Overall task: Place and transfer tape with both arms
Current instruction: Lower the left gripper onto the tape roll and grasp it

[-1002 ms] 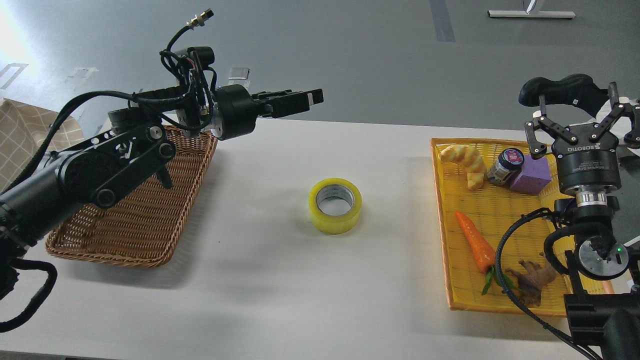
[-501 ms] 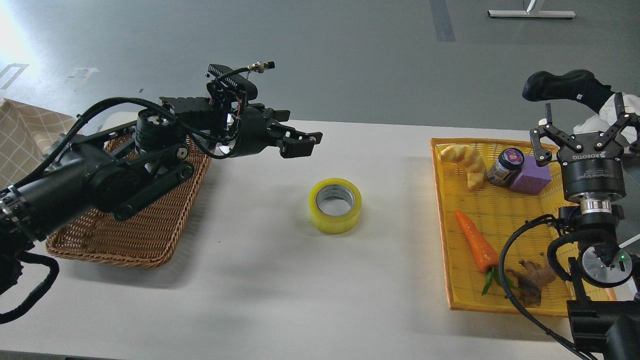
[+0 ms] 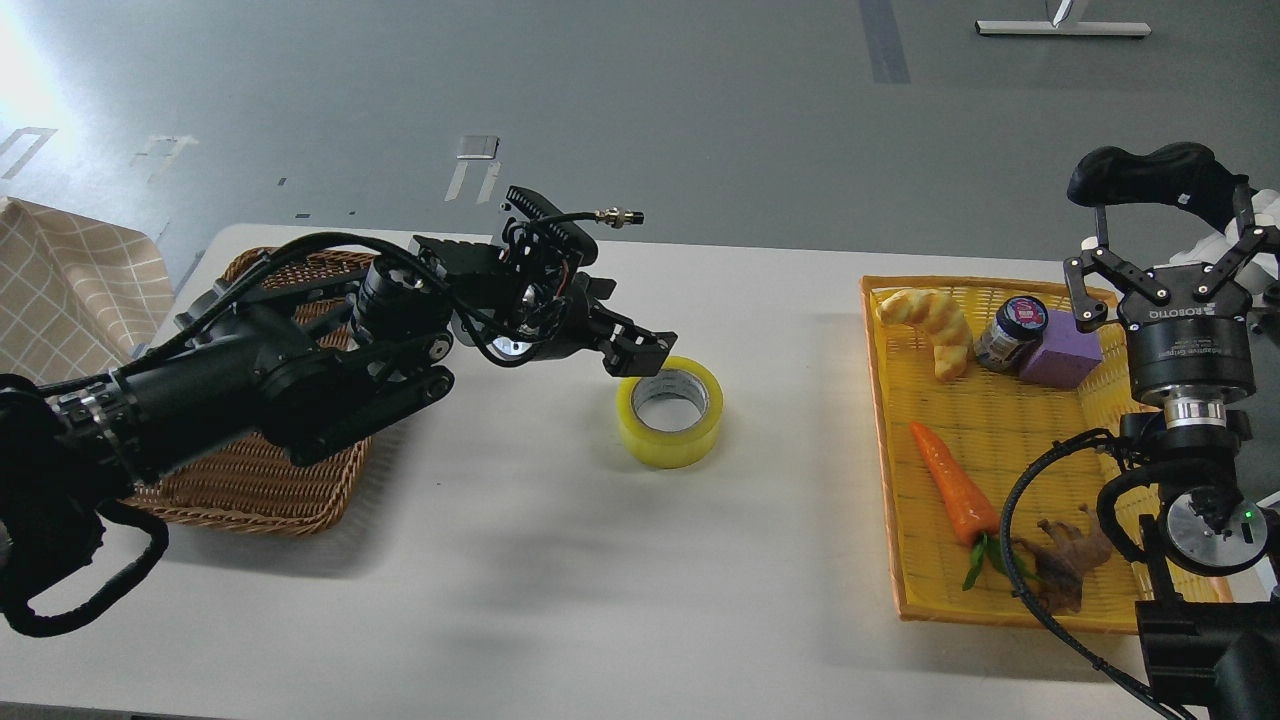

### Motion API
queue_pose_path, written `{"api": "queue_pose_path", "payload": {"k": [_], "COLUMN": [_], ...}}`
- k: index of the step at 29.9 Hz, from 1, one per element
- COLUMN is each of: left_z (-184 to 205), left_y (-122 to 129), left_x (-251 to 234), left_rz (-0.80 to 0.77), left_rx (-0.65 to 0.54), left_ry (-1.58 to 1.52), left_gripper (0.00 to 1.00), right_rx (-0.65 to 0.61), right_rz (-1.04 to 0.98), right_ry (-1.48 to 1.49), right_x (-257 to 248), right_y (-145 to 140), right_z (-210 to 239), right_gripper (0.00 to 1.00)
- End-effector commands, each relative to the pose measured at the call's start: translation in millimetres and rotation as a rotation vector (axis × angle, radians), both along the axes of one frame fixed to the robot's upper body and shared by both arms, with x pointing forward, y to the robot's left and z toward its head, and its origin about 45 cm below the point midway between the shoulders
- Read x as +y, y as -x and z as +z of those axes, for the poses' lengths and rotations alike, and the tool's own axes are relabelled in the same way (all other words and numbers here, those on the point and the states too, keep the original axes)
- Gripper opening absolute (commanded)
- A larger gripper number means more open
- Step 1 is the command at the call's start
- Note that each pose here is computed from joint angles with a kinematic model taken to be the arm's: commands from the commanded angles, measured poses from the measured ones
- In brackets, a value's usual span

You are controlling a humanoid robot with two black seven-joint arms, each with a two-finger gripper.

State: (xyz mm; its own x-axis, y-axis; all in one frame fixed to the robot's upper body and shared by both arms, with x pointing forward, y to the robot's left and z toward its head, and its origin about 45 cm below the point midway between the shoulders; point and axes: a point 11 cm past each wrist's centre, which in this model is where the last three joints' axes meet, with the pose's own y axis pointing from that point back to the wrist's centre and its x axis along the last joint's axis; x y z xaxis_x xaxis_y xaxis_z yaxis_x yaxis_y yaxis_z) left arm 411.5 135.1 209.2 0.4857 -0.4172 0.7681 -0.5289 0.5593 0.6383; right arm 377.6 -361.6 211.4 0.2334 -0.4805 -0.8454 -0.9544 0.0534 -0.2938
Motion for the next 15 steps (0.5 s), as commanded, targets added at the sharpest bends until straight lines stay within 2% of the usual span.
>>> {"api": "queue_pose_path", "payload": {"k": [1, 15], "left_z": [-2, -20], "left_y": [0, 0], "left_x": [-2, -3], "left_rz": [0.003, 0.054], "left_rx": [0.020, 0.060], "left_ry": [-0.020, -0.066], "left_gripper": [0.98, 0.97], "right_rx": [0.002, 0.009], "right_rz": [-0.001, -0.006], "right_ry": [0.000, -0.002], "right_x": [0, -1], "right_y": [0, 1], "right_z": [0, -3], "right_gripper": [1.00, 1.00]}}
